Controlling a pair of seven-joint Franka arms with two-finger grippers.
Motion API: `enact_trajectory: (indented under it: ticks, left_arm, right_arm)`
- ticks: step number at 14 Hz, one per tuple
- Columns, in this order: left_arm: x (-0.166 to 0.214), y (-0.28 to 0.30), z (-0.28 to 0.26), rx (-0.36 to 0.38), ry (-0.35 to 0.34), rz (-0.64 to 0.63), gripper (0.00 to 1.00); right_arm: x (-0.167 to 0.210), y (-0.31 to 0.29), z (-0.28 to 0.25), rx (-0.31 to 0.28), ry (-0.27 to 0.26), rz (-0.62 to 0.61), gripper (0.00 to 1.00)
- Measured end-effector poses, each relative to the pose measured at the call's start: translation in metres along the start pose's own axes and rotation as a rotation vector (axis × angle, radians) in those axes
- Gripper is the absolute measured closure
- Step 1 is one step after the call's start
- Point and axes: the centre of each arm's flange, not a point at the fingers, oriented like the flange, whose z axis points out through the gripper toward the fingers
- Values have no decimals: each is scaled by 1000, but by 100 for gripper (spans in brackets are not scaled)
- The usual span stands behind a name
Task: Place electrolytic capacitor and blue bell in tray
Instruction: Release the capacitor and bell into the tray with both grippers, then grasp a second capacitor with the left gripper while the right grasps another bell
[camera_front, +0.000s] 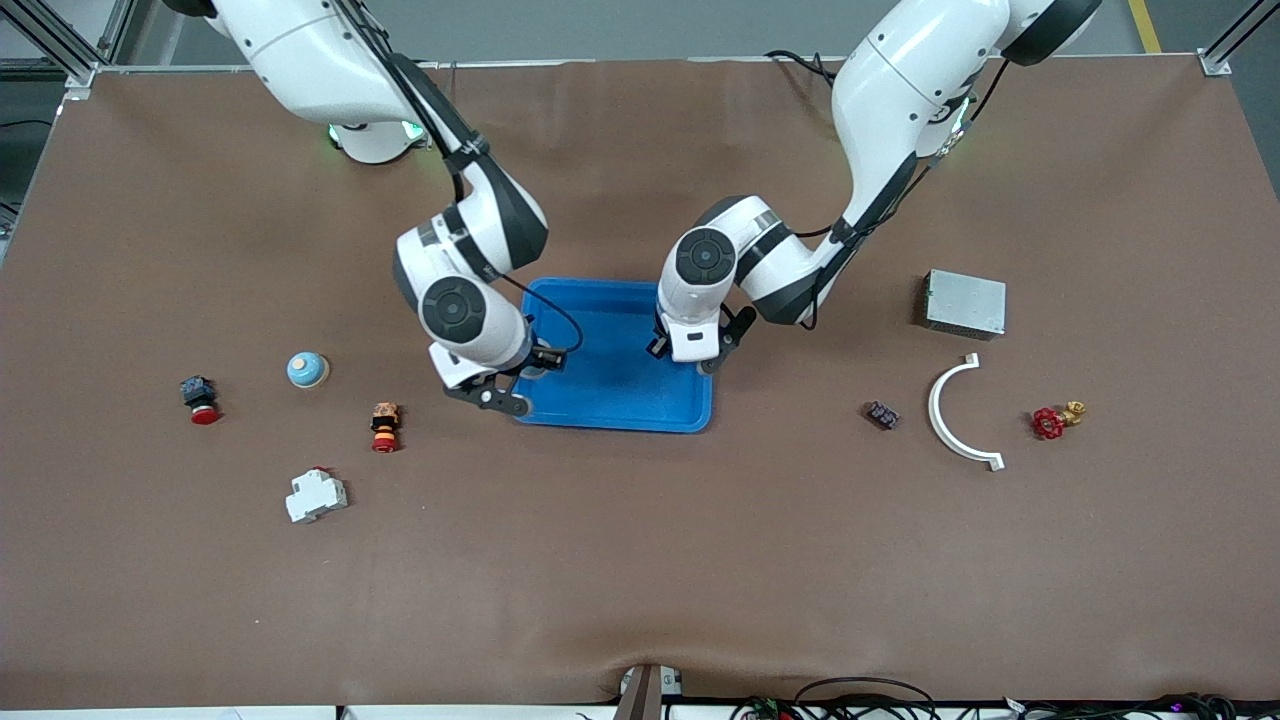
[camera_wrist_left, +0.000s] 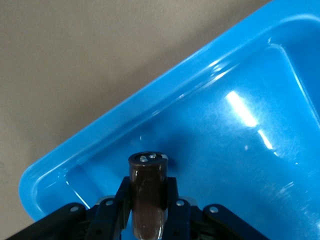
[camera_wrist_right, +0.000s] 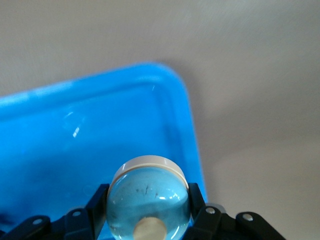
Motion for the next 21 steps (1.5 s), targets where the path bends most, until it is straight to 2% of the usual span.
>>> enact_trajectory:
  ticks: [1, 4, 7, 8, 12, 15, 16, 19, 21]
  left_arm:
    - [2, 1, -1, -2, 2, -14, 64]
    - [14, 8, -9, -21, 11, -64, 36]
    - [38, 15, -42, -37, 52, -86, 7]
    - [49, 16, -61, -48, 74, -96, 0]
    - [108, 8, -138, -57, 183, -117, 0]
    - [161, -6, -167, -35, 213, -142, 0]
    - [178, -9, -170, -33, 214, -151, 0]
    - [226, -25, -165, -4, 212, -169, 0]
    - [258, -41, -152, 32, 206, -191, 0]
  right_arm:
    - [-15, -7, 11, -13, -7, -2, 32]
    - [-49, -24, 30, -47, -20, 0, 32]
    - [-62, -25, 41, -66, -28, -9, 32]
    - [-62, -23, 44, -71, -31, -7, 32]
    - [-61, -17, 49, -80, -34, 0, 32]
    - [-61, -17, 50, -81, -35, 0, 32]
    - [-61, -17, 50, -82, -36, 0, 27]
    - [-63, -20, 45, -83, -38, -5, 0]
    - [-66, -24, 24, -105, -58, -12, 0]
